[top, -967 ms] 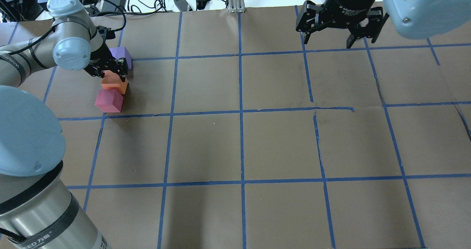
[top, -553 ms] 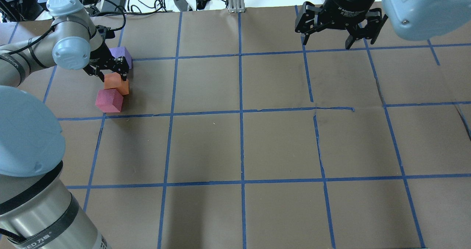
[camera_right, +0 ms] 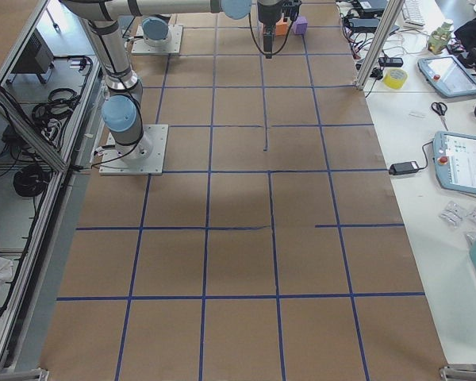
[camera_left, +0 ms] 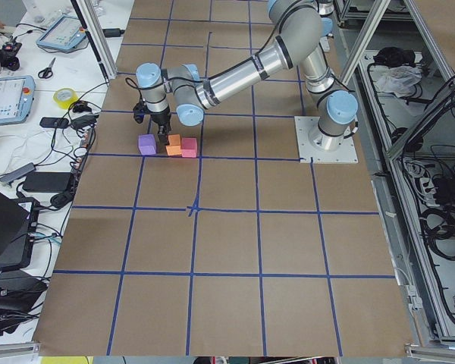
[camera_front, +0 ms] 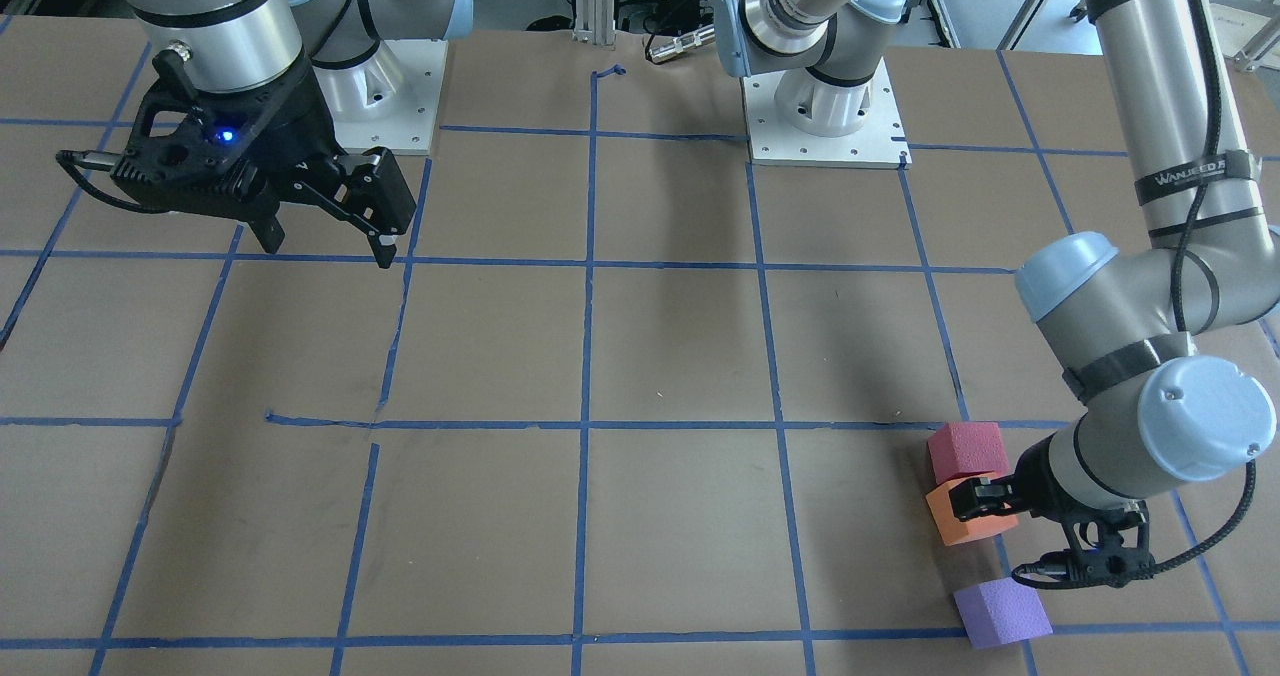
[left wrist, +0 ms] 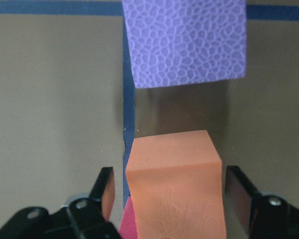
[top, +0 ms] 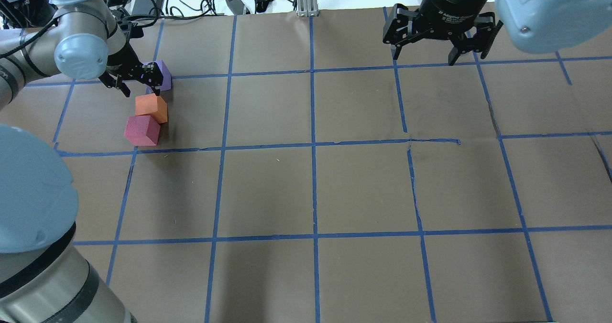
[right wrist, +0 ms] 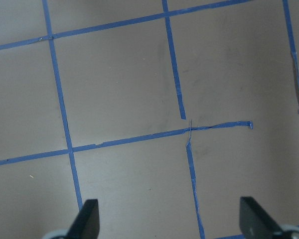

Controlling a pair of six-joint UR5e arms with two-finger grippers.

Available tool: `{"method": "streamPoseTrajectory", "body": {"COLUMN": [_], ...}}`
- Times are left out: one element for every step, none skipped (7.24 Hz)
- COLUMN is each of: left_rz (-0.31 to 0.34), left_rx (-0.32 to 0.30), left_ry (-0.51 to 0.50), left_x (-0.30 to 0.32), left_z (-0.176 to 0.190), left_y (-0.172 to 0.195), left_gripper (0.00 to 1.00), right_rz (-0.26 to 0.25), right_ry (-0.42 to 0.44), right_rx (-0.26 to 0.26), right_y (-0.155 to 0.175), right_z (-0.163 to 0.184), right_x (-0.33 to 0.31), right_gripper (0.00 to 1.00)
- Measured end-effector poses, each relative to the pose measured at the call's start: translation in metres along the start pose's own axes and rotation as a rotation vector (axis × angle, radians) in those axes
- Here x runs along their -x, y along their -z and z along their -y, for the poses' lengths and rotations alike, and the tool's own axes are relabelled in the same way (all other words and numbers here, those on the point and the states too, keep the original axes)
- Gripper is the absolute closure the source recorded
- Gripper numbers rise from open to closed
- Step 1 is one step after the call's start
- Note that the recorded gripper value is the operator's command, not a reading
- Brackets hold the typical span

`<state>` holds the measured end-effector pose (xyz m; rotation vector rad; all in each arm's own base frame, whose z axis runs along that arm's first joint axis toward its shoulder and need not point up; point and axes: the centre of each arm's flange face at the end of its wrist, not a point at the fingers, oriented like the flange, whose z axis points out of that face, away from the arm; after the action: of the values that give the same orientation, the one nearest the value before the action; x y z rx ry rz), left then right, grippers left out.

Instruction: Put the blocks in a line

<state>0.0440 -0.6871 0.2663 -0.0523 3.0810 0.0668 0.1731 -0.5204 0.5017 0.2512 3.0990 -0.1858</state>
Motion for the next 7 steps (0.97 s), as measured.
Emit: {"method": "streamPoseTrajectory", "body": {"left_rz": [-0.004, -0.002, 0.005, 0.009, 0.012, 0.012, 0.01], "left_rx": [0.008, 0.006, -0.006, -0.021, -0.044, -0.057, -0.059], "left_ry": [-0.028, -0.069, -0.12, -0.162, -0.196, -0.223, -0.226], "left_x": [-0.019, -0.049, -0.088, -0.125, -0.161, -0.186, -0.199], "left_z": [-0.008, -0.018, -0.033, -0.052, -0.077, -0.102, -0.126], "left_y": [0.036, 0.072, 0.105, 0.134, 0.164, 0.19, 0.212], "left_gripper": [0.18, 0.18, 0.18, 0.18, 0.18, 0.18, 0.18], "right_rz": [-0.001, -0.002, -0.002, -0.002, -0.002, -0.002, -0.002], "right_ry": [0.001, 0.001, 0.001, 0.001, 0.001, 0.001, 0.002], "right_rx": [0.001, 0.002, 0.004, 0.005, 0.007, 0.008, 0.008], "right_y": [0.0, 0.0, -0.001, -0.003, -0.003, -0.004, -0.004], "right_z": [0.0, -0.001, -0.001, -0.001, -0.001, -0.001, -0.001], "right_x": [0.0, 0.0, 0.0, 0.0, 0.0, 0.0, 0.0], "right_gripper": [0.0, 0.0, 0.0, 0.0, 0.0, 0.0, 0.0]}}
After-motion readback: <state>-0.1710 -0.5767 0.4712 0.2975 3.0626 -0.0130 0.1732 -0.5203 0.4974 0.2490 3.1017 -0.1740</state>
